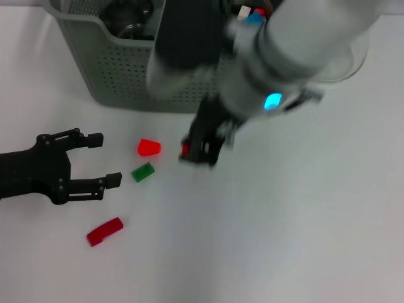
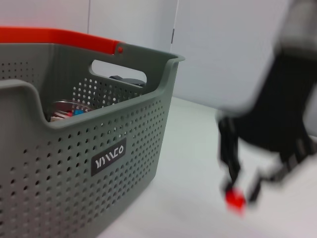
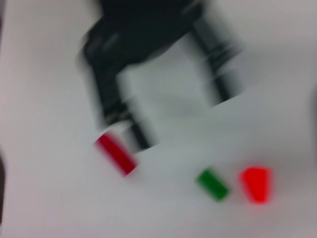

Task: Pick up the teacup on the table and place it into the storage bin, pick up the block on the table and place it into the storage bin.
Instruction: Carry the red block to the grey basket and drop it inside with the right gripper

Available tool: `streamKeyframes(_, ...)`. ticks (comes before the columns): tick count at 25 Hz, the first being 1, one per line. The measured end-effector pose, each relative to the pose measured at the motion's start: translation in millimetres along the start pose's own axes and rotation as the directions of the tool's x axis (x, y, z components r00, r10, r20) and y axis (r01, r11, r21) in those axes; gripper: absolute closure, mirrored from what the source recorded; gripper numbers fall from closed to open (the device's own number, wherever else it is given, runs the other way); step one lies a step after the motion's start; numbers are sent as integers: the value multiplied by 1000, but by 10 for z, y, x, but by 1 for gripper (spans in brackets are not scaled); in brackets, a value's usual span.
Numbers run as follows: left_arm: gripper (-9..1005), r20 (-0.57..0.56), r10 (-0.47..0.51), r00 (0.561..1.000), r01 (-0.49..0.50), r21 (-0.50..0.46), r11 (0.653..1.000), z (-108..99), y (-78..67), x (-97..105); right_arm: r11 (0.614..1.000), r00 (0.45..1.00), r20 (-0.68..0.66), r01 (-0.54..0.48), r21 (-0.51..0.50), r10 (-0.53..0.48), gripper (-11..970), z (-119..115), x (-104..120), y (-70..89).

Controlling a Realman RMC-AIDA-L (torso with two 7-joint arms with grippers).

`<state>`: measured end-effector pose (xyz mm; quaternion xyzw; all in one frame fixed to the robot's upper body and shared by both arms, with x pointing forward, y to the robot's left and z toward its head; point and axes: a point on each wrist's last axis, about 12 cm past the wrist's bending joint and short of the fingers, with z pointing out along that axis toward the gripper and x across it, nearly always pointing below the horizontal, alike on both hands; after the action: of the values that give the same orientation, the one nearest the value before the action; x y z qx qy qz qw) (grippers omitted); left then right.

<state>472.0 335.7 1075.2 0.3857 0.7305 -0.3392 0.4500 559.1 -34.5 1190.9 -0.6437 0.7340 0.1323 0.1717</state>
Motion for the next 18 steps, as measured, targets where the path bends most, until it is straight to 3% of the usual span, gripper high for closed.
streamKeyframes(5,108,-4,-2,1000,2,-6,1000,-37,-9,20,993,987,133,-101,67,92,758,-795,-91,-280)
streamKeyframes(8,108,-3,4,1000,-4,-6,1000,-40,-10,19,981,952,286,-153,120,113,757,-1304,-212,-436)
streamKeyframes(11,108,1,8,1000,-8,1,1000,-22,-7,5,954,897,415,-243,176,152,756,-1662,-237,-652)
streamKeyframes(14,109,6,10,1000,-10,7,1000,-3,-9,-3,900,876,443,-337,277,192,756,-1709,-170,-909)
streamKeyframes(18,108,8,10,1000,-10,8,1000,5,-11,-4,822,893,375,-400,404,250,755,-1472,1,-1223)
